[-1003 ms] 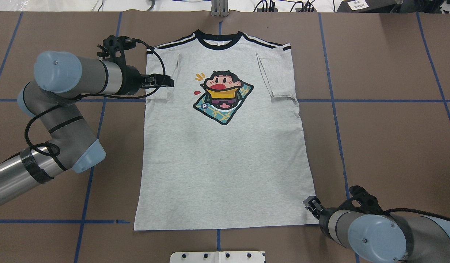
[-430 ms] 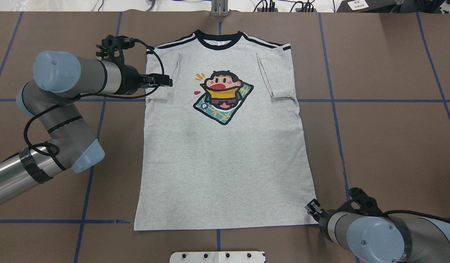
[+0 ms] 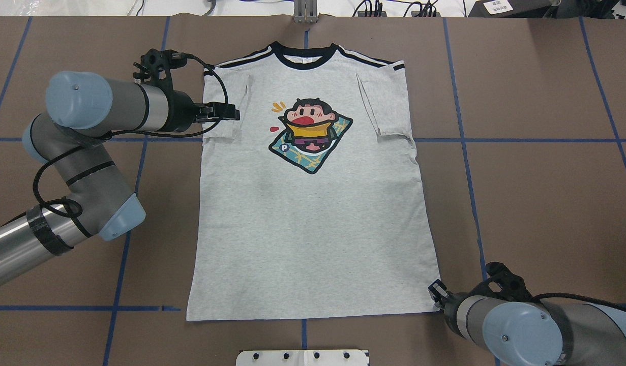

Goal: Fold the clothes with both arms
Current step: 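Move the left gripper down to the other hem corner nearest the robot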

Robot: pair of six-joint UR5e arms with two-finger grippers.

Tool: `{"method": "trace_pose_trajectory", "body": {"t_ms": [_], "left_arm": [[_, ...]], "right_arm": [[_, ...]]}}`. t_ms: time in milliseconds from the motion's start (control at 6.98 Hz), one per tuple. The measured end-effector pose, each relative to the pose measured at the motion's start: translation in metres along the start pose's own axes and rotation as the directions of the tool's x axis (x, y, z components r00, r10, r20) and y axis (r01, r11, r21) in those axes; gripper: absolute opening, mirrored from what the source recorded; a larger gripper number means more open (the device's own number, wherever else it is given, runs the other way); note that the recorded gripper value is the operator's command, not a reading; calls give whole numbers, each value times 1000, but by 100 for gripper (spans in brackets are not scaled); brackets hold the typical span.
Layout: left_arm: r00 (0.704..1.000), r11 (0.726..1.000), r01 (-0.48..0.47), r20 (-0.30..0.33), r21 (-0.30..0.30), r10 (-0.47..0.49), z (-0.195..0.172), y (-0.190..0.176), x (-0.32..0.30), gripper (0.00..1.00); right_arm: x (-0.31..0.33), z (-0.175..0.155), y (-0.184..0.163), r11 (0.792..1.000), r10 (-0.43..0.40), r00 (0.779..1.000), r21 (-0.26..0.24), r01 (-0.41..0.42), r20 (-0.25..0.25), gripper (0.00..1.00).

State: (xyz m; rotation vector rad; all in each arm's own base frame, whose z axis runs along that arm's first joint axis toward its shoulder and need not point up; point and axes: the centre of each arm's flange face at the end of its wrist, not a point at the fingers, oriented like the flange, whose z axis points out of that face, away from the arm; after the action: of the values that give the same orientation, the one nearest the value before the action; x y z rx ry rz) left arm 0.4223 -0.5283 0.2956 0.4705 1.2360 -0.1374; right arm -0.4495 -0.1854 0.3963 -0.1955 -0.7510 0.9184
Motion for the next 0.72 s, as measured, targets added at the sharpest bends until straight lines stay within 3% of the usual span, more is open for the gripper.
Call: {"method": "trace_pose_trajectory", "body": {"t_ms": [430, 716], "left_arm": [[992, 994, 111, -60, -11, -111, -17, 12, 29, 100], [970, 975, 198, -125, -106, -210, -44, 80, 59, 100]], "right_arm": [[-3, -8, 2, 1000, 19, 1000, -11, -19, 14, 0], [-6, -23, 3, 999, 39, 999, -34, -38, 28, 0]]}}
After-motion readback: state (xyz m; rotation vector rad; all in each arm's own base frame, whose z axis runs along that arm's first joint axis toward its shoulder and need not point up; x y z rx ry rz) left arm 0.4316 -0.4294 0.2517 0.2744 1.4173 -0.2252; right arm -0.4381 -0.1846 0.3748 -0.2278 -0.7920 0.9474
